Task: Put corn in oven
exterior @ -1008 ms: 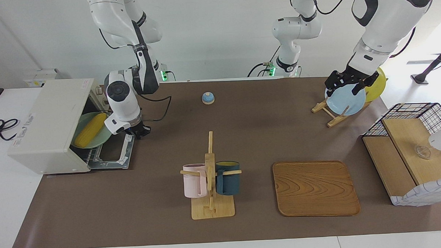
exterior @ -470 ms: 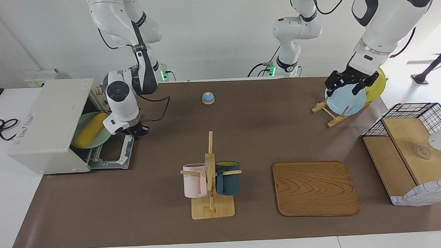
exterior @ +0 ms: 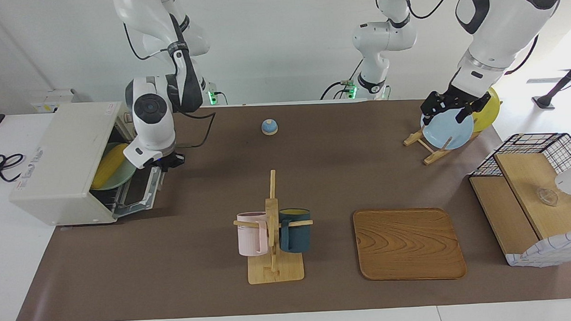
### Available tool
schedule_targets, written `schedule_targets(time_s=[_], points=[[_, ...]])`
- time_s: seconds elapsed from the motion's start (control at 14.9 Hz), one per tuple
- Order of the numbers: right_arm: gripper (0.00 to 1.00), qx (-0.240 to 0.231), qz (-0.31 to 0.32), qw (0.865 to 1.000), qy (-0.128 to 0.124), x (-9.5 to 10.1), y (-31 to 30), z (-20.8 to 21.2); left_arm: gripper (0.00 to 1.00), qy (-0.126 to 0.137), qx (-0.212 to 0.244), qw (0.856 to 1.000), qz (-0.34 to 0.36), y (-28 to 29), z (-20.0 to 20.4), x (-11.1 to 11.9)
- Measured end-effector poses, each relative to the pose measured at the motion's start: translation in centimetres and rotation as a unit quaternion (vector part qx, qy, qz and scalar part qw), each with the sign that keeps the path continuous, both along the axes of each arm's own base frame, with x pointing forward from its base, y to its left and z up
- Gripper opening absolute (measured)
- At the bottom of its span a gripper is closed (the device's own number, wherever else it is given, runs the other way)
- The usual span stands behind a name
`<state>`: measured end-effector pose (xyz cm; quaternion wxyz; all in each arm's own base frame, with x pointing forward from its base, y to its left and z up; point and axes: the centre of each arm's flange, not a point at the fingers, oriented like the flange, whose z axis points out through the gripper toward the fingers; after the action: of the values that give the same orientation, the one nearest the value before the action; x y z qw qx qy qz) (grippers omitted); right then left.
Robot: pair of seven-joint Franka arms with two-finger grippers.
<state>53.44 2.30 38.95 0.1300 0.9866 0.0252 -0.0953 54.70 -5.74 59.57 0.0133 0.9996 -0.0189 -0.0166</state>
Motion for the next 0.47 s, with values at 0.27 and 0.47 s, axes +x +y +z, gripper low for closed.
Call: schedule_targets(time_s=[0.27,0.47], points=[[0.01,-0.007,0.027,1.0,-0.009,0.0,-5.9,6.0,1.0,0.0,0.0,1.0,0.0,0.0,0.0,0.0],[0.02,-0.008,0.032,0.999,-0.013,-0.2,-9.2,7.4,1.0,0.0,0.0,1.0,0.0,0.0,0.0,0.0]])
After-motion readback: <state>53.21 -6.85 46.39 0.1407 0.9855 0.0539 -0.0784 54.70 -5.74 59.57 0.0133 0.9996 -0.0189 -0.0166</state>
